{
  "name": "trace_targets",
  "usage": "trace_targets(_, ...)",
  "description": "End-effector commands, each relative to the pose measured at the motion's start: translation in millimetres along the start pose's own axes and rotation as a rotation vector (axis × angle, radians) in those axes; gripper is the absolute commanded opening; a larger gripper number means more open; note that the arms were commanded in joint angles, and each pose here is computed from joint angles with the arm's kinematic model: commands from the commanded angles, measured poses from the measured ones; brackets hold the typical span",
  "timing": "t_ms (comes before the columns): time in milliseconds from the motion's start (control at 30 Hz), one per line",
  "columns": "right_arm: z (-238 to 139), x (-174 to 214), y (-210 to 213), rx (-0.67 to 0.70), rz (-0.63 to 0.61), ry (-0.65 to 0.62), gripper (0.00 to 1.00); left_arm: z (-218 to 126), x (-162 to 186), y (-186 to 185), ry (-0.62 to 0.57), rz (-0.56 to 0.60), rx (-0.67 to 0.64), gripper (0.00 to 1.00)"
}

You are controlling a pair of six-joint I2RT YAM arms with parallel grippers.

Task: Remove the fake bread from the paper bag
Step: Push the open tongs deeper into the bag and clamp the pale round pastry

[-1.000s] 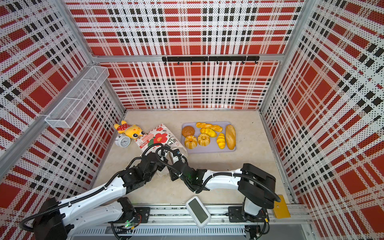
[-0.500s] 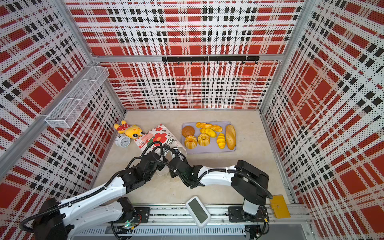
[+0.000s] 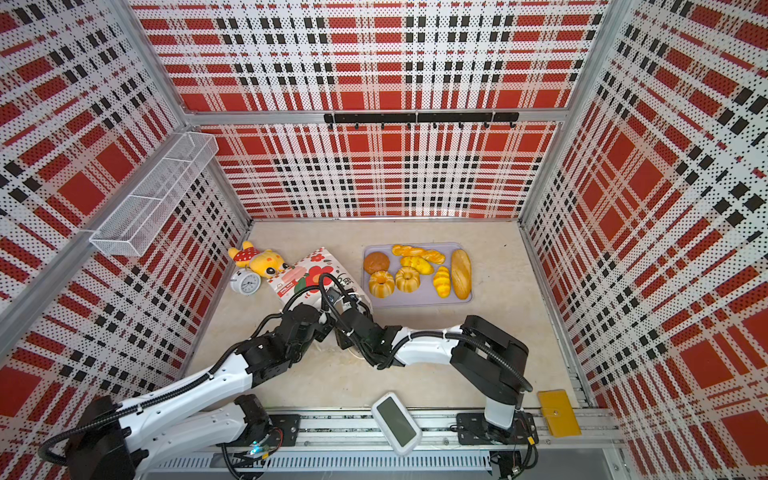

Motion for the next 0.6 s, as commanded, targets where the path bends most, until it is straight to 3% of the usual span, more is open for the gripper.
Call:
trace_targets(0, -12, -3, 4, -0.059, -0.041, -0.165, 0.7, -2, -10, 1, -0.04, -0.033, 0.003, 0.0)
trace_targets(133, -19, 18, 1, -0.038, -0.106, -0.25, 0.72, -2, -10, 0, -0.038, -0.031, 0.006, 0.0)
trace_targets(367, 2, 44, 3, -0.026, -0.124, -0.109, 0.71, -2, -9, 1, -0.037, -0.031, 0.003, 0.0)
trace_targets(567, 15, 68, -15, 0.088, -0.129, 0.026, 0.64, -2, -10, 0, -0.038, -0.029, 0.008, 0.0)
Point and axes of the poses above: each gripper's point midway between its finger pads, its own z axis out along the fingers, its own y axis along the line the jaws close on, x = y × z, the point moved 2 cm from there along -z, back along the fingers, and after that the axes turned 12 degrees about -z, right-handed, at the moved point
